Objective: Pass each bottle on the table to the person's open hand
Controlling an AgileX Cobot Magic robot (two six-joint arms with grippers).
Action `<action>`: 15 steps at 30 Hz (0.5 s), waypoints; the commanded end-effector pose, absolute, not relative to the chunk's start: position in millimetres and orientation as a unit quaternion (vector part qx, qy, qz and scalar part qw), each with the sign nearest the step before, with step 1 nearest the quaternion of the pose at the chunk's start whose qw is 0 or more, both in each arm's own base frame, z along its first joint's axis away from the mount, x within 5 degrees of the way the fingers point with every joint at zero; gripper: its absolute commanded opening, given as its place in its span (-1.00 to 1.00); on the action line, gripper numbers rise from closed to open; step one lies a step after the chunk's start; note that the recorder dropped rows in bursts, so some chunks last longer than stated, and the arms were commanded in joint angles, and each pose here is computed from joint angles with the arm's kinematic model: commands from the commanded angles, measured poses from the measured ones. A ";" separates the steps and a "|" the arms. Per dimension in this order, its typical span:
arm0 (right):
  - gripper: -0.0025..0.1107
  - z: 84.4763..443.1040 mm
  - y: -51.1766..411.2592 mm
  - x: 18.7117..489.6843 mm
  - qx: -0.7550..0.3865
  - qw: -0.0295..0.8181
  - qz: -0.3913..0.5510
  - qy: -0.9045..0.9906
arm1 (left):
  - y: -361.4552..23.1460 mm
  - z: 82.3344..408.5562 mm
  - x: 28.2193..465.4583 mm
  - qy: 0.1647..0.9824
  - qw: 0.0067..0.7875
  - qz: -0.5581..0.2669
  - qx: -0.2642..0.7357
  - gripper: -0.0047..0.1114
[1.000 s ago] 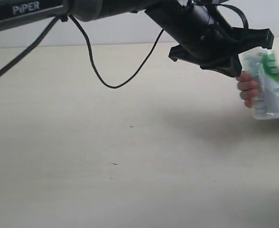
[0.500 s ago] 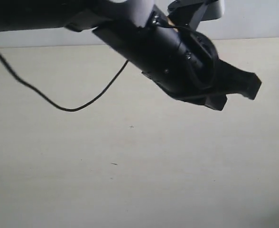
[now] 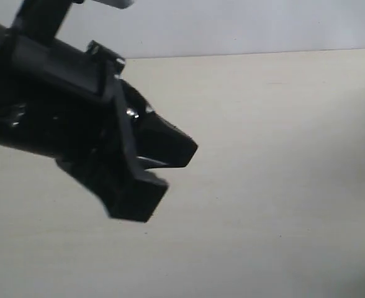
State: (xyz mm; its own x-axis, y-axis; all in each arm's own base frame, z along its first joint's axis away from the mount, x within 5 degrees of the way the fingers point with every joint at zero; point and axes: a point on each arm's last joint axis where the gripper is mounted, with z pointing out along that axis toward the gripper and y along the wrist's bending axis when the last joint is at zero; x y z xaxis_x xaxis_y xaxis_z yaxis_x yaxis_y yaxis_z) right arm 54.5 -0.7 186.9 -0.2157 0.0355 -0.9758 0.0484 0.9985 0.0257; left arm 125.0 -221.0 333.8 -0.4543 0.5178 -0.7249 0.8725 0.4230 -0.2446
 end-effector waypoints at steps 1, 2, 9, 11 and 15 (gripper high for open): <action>-0.96 185.9 -1.0 54.4 0.028 0.627 -0.008 0.778 | -206.8 341.7 113.1 0.784 0.286 -0.306 0.458 -0.92; -0.96 185.9 -1.0 54.4 0.028 0.627 -0.008 0.778 | -205.7 343.2 112.3 0.783 0.288 -0.307 0.458 -0.92; -0.96 185.9 -1.0 54.4 0.028 0.627 -0.008 0.778 | -205.0 344.2 111.7 0.782 0.290 -0.309 0.457 -0.92; -0.96 185.9 -1.0 54.4 0.028 0.627 -0.008 0.778 | -205.0 344.2 111.7 0.782 0.290 -0.309 0.457 -0.92; -0.96 185.9 -1.0 54.4 0.028 0.627 -0.008 0.778 | -205.0 344.2 111.7 0.782 0.290 -0.309 0.457 -0.92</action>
State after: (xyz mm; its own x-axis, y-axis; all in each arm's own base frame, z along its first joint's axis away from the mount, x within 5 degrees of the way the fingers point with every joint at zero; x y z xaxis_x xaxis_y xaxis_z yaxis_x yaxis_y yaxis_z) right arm 54.5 -0.7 186.9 -0.2157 0.0355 -0.9758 0.0484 0.9985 0.0257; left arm 113.4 -205.8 343.1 -0.4270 0.5350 -0.7290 0.8881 0.3999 -0.2267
